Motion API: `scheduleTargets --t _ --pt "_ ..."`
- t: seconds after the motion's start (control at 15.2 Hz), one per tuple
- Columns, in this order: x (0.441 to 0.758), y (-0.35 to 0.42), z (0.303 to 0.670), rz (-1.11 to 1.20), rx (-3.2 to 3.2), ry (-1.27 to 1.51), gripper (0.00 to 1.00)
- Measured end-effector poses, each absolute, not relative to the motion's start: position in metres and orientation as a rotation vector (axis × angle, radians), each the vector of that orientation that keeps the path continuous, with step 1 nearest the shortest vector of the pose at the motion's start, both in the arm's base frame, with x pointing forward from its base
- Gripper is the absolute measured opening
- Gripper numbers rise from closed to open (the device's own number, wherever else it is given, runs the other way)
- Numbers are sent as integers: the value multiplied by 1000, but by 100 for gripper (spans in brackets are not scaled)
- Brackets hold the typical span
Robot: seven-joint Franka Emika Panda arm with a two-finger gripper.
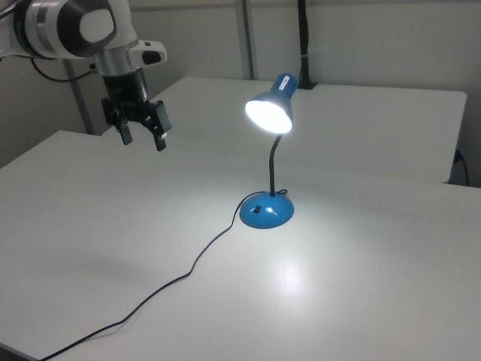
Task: Turn off the lamp
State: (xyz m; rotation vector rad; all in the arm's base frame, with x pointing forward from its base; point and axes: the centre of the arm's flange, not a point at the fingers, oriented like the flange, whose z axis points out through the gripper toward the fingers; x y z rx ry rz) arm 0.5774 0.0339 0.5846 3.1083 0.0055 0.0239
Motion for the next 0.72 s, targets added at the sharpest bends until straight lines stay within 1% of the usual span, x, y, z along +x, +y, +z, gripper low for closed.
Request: scheduleTargets --t 0.72 --pt "578 33 588 34 3109 2 100"
